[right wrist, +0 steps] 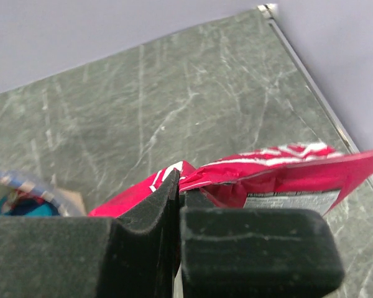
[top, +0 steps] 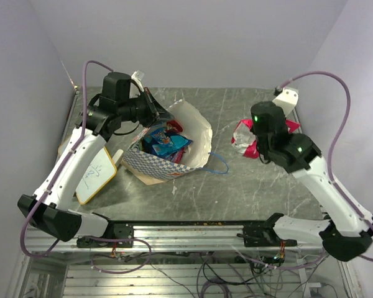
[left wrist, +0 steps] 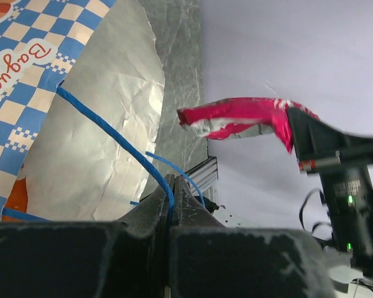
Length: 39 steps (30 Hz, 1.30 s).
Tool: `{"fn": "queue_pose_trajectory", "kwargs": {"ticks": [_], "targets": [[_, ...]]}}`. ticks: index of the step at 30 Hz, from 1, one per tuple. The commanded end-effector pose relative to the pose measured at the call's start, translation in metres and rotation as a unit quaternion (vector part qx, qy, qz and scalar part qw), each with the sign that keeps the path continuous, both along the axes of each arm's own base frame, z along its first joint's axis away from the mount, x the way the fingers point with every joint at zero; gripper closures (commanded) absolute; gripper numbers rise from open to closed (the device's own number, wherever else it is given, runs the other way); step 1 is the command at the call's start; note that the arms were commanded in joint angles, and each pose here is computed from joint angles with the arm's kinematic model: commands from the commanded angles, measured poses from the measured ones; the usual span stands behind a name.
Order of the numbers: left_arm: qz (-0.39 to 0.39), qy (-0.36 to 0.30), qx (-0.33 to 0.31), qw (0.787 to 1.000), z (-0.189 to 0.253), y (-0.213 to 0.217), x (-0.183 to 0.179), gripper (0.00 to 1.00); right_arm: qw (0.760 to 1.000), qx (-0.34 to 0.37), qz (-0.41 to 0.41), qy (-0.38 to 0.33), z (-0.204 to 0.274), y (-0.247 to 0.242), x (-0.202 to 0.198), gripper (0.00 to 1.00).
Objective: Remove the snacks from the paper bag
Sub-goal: Place the snack at the center of the board.
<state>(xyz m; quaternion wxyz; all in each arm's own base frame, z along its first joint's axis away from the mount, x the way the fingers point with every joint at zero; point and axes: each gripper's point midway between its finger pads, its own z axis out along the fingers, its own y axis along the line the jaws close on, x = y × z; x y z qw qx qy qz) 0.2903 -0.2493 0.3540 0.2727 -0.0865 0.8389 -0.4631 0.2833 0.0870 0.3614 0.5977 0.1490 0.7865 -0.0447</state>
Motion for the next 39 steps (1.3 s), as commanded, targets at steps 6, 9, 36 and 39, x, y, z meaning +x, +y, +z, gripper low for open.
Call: {"fn": "queue_pose_trajectory", "kwargs": {"ticks": [6, 9, 36, 39], "targets": [[-0.022, 0.005, 0.001, 1.0, 0.01, -0.003, -0.012, 0.93, 0.998, 0.063, 0.006, 0.015, -0.038, 0.001, 0.126, 1.0], [-0.033, 0.01, 0.006, 0.999, 0.009, -0.002, -0.017, 0.93, 0.996, 0.087, 0.018, 0.004, -0.048, 0.0, 0.172, 1.0], [-0.074, 0.009, -0.005, 0.997, 0.01, -0.009, -0.034, 0.93, 0.954, 0.182, -0.121, 0.206, -0.282, -0.076, 0.031, 0.77], [-0.082, 0.009, -0.005, 0.997, 0.009, -0.012, -0.036, 0.93, 0.95, 0.185, -0.112, 0.227, -0.283, -0.074, 0.004, 0.69]]}}
